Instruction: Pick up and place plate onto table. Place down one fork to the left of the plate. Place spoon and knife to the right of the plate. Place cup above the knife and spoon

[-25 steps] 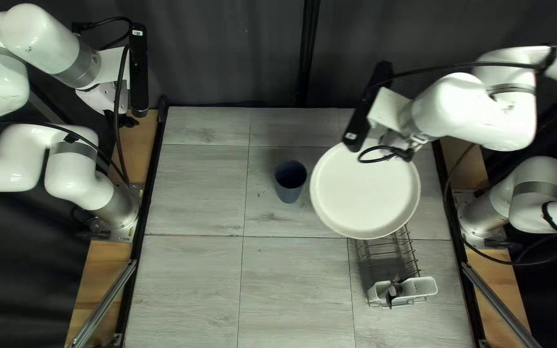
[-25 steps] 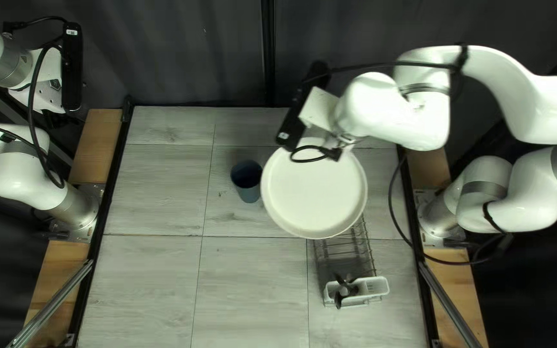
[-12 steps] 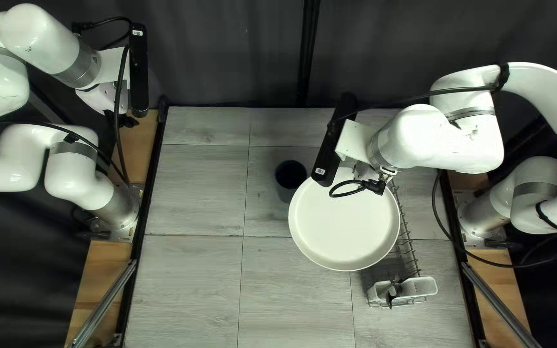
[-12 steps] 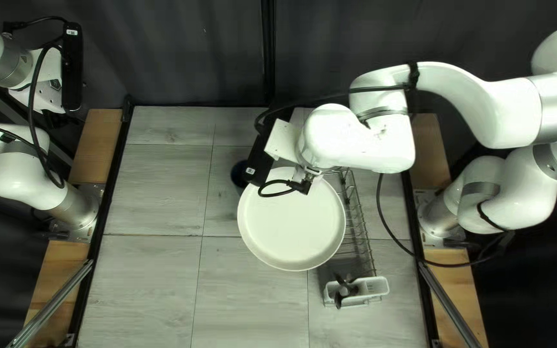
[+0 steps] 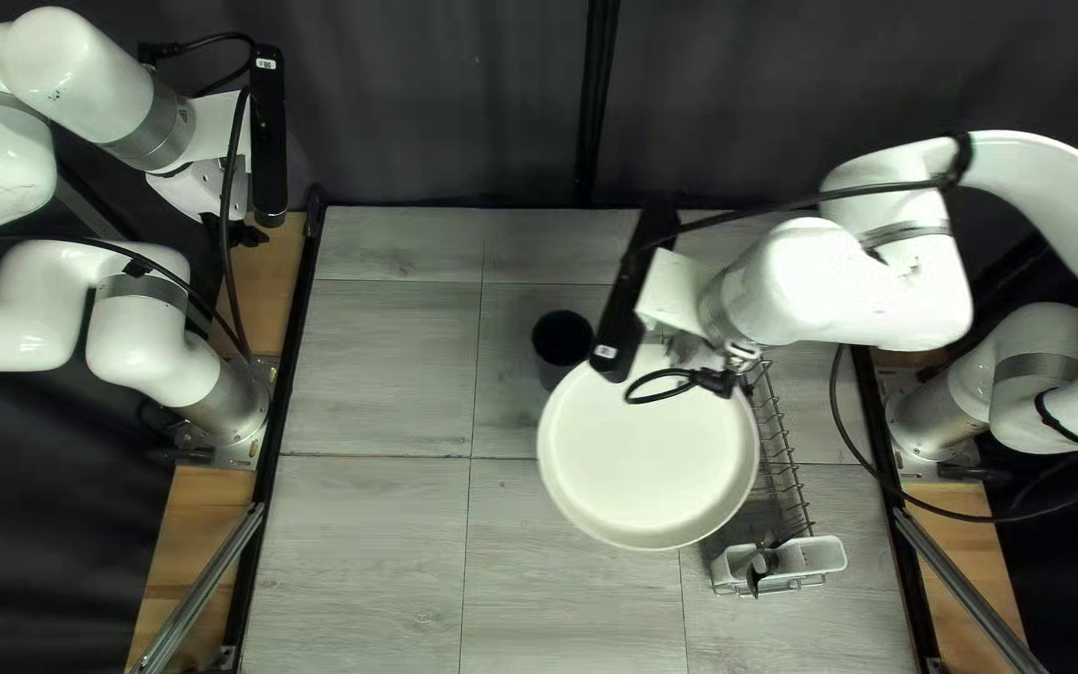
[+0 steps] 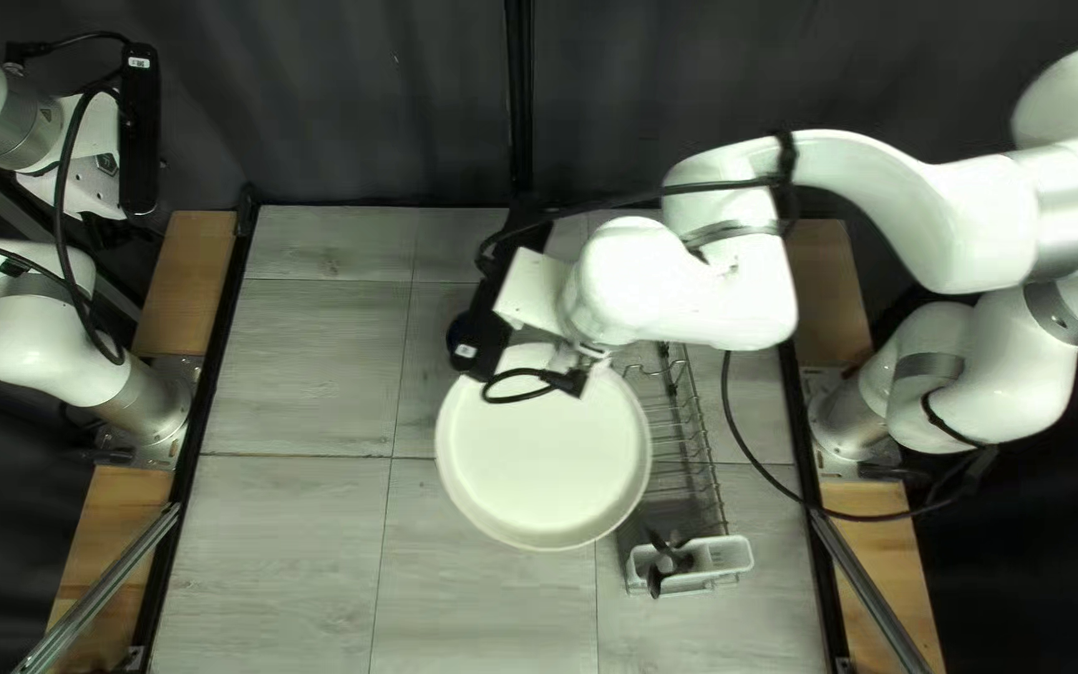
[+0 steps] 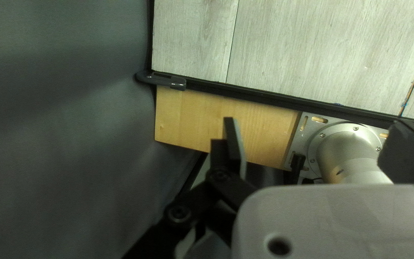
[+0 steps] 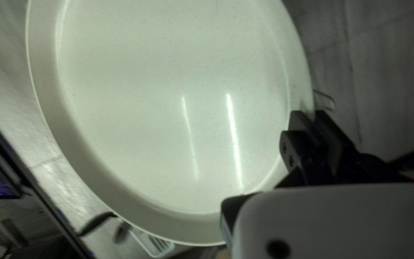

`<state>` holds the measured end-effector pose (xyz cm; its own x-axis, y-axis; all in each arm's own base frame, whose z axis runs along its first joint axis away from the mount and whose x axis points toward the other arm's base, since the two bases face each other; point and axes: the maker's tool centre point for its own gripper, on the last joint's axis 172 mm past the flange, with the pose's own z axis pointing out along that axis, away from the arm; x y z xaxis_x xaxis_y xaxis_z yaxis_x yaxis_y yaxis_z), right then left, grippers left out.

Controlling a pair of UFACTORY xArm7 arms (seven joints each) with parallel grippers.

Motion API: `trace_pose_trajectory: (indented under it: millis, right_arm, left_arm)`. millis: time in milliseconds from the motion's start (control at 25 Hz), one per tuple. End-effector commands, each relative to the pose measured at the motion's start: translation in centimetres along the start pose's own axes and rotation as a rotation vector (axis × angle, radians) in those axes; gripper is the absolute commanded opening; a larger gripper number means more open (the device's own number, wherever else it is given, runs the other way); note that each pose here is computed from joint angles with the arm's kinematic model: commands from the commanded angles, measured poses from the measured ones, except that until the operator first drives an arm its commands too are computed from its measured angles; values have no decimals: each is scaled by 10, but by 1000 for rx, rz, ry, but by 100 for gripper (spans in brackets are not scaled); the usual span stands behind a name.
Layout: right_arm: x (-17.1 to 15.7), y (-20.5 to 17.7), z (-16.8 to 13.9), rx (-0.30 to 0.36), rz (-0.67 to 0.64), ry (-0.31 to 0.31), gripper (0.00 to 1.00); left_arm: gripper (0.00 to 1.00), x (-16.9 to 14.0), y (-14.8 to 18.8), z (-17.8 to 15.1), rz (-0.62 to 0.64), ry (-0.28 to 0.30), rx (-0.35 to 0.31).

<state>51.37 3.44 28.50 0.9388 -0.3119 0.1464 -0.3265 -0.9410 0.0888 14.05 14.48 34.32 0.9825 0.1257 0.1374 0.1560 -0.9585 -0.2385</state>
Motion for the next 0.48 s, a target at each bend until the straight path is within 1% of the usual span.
trace_pose_trajectory:
  millis: [40, 200, 320, 480]
  right_arm:
    - [32, -26, 22, 48, -12, 10, 0]
    - [50, -58, 43, 87, -38, 11, 0]
    - [55, -71, 57, 114, -47, 12, 0]
    - [65, -89, 86, 147, -57, 9, 0]
  left_arm:
    - [100, 0, 0, 0, 0, 0, 0]
    - [100, 0, 0, 0, 0, 0, 0]
    - [100, 0, 0, 0, 0, 0, 0]
    - [100, 0, 0, 0, 0, 0, 0]
